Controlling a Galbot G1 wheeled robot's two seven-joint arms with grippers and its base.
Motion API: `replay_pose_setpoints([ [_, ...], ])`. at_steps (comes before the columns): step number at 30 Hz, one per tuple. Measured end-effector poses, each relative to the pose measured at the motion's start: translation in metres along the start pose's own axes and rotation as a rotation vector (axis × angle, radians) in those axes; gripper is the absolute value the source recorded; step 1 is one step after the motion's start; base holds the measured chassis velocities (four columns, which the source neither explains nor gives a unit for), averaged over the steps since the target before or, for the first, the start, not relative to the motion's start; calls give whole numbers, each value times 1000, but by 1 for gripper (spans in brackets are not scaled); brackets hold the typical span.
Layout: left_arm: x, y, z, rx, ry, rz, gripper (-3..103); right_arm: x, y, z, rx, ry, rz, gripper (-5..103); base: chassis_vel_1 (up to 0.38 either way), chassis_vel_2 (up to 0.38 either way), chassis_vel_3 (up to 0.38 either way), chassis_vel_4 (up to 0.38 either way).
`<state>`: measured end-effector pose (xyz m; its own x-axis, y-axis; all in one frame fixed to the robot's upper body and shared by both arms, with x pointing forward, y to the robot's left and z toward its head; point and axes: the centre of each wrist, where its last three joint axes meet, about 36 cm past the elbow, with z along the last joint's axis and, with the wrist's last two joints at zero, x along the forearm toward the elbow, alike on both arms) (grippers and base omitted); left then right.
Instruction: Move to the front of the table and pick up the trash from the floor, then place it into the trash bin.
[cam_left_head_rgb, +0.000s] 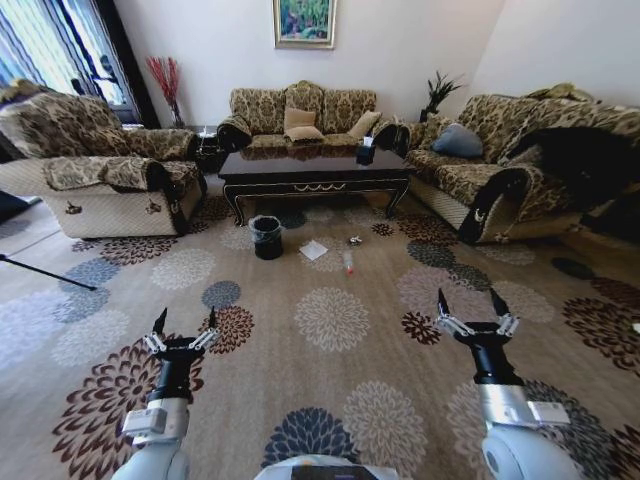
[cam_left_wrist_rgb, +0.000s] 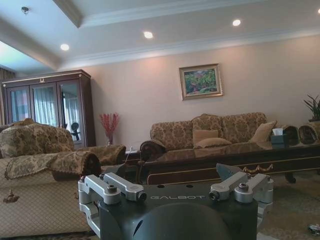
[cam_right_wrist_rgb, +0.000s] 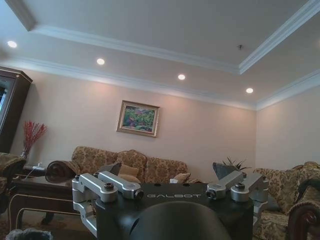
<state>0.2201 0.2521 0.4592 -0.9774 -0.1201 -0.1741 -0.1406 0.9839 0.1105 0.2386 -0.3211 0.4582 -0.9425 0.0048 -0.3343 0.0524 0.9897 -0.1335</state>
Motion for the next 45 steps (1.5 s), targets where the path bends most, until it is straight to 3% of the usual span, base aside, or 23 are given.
replay_pose_setpoints([
  [12, 0, 0, 1, 2, -2, 0, 100, 3, 1, 0, 15, 28, -46, 100, 0, 0, 0, 0],
  [19, 0, -1, 1, 3, -2, 2, 100, 5, -2, 2, 15, -23, -106, 100, 0, 0, 0, 0],
  [45, 4, 0, -2, -4, -3, 11, 100, 8, -2, 1, 14, -37, -112, 100, 0, 0, 0, 0],
])
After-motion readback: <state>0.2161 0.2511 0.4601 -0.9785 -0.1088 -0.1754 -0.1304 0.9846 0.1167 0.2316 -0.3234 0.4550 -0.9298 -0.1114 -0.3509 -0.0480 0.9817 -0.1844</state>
